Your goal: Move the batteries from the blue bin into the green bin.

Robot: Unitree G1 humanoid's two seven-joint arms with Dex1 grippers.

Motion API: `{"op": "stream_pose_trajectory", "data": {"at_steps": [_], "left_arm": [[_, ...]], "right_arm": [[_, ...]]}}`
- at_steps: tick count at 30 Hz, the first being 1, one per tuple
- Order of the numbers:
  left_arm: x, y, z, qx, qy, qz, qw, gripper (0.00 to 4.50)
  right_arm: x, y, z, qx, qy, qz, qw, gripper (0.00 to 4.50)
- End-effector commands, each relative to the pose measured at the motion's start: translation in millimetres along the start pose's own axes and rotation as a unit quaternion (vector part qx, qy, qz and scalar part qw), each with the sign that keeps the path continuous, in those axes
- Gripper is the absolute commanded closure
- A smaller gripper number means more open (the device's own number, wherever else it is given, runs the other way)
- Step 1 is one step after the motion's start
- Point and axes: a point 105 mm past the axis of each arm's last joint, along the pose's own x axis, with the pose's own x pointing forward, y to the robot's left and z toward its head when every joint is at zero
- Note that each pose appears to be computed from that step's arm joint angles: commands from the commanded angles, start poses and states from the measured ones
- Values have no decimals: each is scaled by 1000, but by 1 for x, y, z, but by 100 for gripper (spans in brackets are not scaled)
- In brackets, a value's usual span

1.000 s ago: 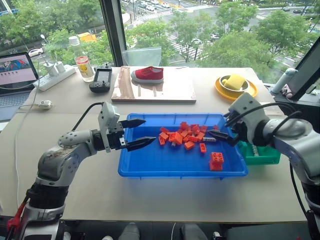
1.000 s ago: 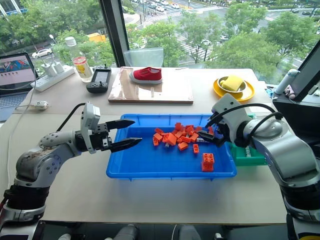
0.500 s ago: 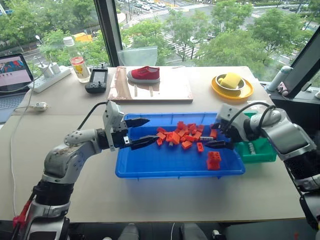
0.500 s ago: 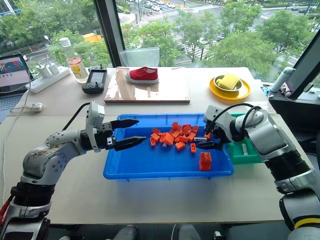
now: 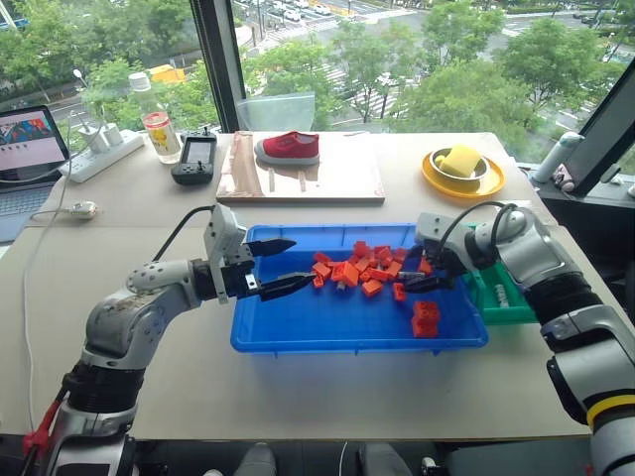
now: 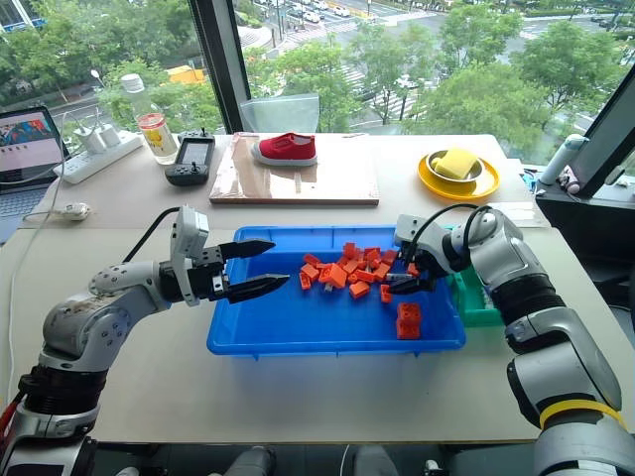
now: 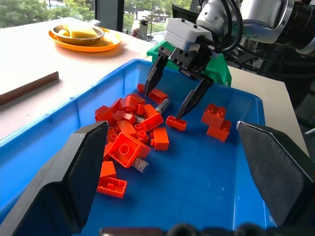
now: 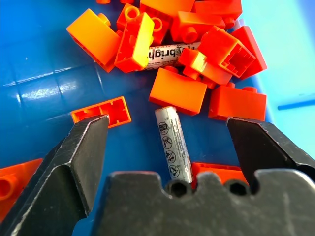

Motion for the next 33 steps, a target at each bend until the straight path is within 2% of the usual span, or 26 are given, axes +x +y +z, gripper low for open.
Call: {"op": "stream_pose_trajectory", "data": {"at_steps": [1, 2, 7, 14, 27, 33], "left_arm": [[-5, -1, 14, 24, -14, 6, 1000, 0], [-5, -1, 15, 25, -14, 6, 1000, 0], [-6, -1, 15, 28, -14, 8, 999, 0], [-6, -1, 16, 29, -14, 8, 999, 0], [-4, 0, 15, 26, -15, 5, 1000, 0], [-4, -1, 15, 24, -15, 3, 1000, 0]], "right_arm": [[-1, 0, -14, 6, 22, 0, 1000, 238], [0, 0, -15, 6, 22, 0, 1000, 283], [1, 1, -16, 5, 24, 4, 1000, 446], [0, -2, -17, 3, 25, -8, 1000, 449], [-29, -8, -6, -21, 14, -52, 998, 449], [-51, -14, 14, -29, -10, -88, 996, 449]]}}
